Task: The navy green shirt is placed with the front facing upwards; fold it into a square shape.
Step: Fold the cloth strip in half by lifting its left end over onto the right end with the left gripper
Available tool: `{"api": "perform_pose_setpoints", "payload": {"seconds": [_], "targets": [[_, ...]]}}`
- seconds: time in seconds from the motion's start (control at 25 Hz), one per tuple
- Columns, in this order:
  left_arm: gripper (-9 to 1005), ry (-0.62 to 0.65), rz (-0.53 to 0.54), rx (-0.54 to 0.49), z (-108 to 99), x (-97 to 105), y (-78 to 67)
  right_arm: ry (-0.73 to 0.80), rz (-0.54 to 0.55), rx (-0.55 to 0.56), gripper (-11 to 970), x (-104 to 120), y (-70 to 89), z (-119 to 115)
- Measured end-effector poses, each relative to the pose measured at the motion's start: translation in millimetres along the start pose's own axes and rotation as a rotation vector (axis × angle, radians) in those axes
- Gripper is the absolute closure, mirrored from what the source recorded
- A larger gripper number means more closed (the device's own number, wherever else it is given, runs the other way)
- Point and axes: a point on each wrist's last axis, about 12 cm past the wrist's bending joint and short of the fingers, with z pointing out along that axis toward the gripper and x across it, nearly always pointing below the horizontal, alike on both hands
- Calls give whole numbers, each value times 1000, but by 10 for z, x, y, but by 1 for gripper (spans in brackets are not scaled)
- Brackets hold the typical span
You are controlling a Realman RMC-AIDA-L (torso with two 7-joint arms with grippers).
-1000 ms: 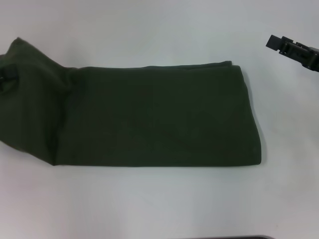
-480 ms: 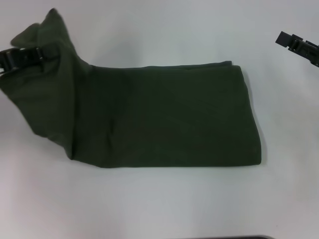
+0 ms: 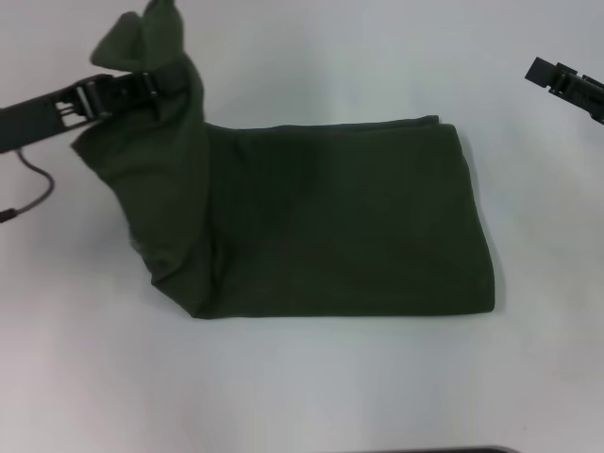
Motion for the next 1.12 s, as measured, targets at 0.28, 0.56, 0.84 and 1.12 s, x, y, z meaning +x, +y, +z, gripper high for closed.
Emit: {"api": "perform_pose_setpoints", "payload": {"seconds": [0.28, 0.56, 0.84, 1.12], "targets": [[963, 0, -9, 49, 187, 87, -16, 0, -1, -3, 35, -1, 3, 0], [963, 10, -16, 92, 371, 173, -34, 2, -7, 3, 35, -40, -16, -26], [963, 44, -12, 76, 567, 194, 3, 8, -10, -1, 34, -42, -13, -19], [963, 119, 83, 43, 762, 157, 21, 11, -7, -2, 34, -36, -12, -21]]}}
